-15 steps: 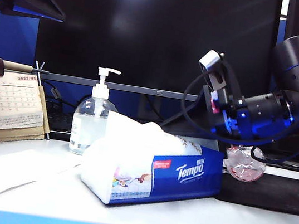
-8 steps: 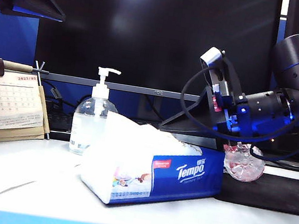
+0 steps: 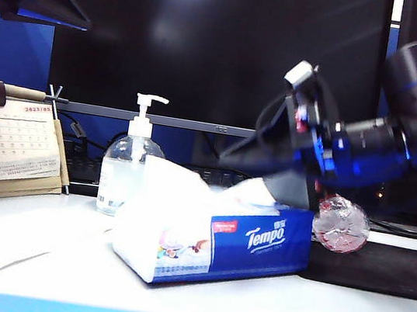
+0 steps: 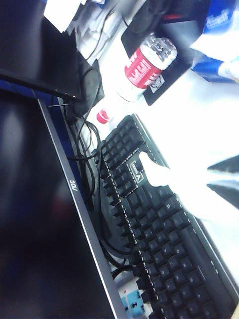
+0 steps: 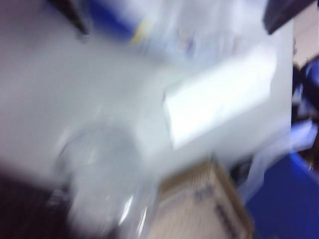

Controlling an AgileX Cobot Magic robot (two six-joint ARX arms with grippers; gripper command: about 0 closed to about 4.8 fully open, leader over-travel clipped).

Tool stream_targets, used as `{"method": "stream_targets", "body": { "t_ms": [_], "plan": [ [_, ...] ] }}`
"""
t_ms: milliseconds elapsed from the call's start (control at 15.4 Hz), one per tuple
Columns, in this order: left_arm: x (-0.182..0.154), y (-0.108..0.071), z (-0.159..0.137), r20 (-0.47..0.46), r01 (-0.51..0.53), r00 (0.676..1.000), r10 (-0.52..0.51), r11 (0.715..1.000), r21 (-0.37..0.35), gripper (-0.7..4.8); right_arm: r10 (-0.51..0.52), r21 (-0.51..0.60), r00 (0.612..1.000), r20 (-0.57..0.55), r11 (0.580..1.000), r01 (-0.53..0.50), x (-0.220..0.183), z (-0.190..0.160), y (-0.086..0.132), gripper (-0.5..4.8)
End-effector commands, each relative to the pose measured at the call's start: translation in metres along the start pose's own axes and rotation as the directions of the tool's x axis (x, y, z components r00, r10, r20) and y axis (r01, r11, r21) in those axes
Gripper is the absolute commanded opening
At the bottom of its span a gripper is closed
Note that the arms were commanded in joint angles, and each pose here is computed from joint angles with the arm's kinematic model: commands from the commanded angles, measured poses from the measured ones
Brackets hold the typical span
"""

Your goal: Pull out a tissue from the tissue dispenser, then press the switch of the alcohol sanitizer bottle to drop some sanitizer on the paper tissue, and finally place the treated tissue on the table.

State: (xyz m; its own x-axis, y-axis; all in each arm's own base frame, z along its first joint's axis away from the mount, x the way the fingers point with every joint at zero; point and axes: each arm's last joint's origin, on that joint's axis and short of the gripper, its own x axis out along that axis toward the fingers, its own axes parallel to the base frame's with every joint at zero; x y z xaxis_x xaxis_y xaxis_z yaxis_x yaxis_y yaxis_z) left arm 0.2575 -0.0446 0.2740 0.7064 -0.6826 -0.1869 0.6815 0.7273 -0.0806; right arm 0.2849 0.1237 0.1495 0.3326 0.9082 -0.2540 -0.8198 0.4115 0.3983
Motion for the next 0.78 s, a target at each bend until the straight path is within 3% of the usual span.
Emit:
{"method": "stream_targets", "body": {
  "t_ms": [65,324,583,778],
  "plan": [
    [-0.001,0.0,0.002,0.002,0.0,1.0,0.0,1.0,0.017,0.28,0.043,0.025,0.999,-0.022,0.999,-0.043,-0.004,0.026,-0.01,4.79],
    [-0.001,0.0,0.001,0.001,0.001,1.0,-0.001,1.0,0.016,0.28,0.033,0.046,0.988,-0.151,0.999,-0.026,-0.007,0.02,-0.014,4.79],
    [-0.001,0.0,0.001,0.0,0.001,1.0,-0.001,1.0,0.016,0.28,0.037,0.023,0.987,-0.157,0.999,-0.034,-0.007,0.019,-0.014,4.79],
    [-0.001,0.0,0.001,0.0,0.001,1.0,-0.001,1.0,0.016,0.28,0.066,0.027,0.984,-0.166,0.998,-0.062,-0.002,0.013,-0.018,4.27]
  ]
}}
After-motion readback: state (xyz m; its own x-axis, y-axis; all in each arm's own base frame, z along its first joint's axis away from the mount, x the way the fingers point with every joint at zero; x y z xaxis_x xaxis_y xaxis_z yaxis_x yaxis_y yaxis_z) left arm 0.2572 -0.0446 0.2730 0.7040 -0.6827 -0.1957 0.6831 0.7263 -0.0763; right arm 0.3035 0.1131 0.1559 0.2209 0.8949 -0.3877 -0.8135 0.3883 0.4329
